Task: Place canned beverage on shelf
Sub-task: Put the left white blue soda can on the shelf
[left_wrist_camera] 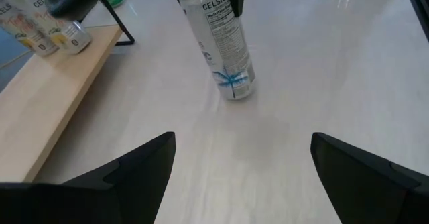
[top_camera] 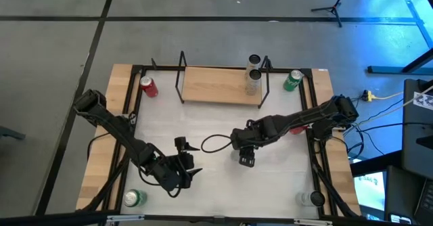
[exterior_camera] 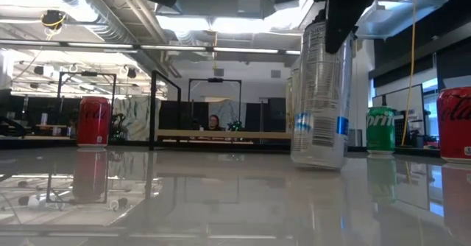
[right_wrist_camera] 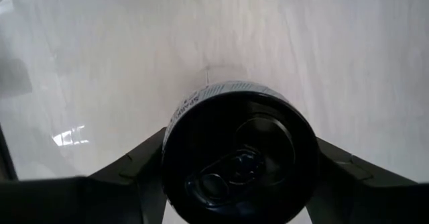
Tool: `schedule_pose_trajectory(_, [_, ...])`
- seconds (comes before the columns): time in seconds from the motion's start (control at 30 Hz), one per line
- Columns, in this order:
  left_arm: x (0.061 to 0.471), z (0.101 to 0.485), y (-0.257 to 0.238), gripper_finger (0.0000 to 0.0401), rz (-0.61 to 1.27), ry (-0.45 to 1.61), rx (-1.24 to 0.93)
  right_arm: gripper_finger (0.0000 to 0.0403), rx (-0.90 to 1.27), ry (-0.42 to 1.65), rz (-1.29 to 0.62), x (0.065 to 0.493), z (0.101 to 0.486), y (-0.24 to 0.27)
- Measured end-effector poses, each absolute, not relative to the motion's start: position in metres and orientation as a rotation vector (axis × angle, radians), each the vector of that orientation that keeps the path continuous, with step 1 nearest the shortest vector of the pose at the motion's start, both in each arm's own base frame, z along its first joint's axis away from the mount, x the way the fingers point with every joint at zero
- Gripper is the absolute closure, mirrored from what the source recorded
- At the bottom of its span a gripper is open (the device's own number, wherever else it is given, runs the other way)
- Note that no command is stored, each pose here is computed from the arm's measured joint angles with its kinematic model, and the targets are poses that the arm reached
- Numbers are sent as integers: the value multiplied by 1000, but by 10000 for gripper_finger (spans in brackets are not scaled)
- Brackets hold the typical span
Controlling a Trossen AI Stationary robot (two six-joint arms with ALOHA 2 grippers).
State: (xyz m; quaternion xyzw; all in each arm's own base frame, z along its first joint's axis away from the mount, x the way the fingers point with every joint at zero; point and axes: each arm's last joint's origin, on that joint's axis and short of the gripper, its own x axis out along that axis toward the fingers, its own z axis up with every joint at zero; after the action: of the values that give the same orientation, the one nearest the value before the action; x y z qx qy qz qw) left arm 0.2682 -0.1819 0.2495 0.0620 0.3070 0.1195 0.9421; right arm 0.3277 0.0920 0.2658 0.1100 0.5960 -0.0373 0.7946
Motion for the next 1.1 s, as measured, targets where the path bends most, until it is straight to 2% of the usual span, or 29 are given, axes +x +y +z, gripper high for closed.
schedule_pose_trajectory(0.4, [268, 249, -182, 62, 244, 626, 126, 147, 222, 1269, -61, 330, 264, 93])
schedule_pose_trajectory(0.67, [270, 251, -183, 62, 239, 607, 111, 72, 230, 1251, -47, 332, 266, 94])
schedule_pose_trajectory(0.77, [271, 252, -183, 62, 249, 588, 107, 52, 219, 1225, -25, 335, 277, 96])
schedule_pose_trajectory(0.97, [272, 251, -183, 62, 261, 582, 101, 44, 157, 1181, -5, 330, 311, 111])
schedule_pose_trajectory(1.1, [281, 242, -185, 62, 278, 570, 101, 43, 39, 1195, -27, 315, 320, 128])
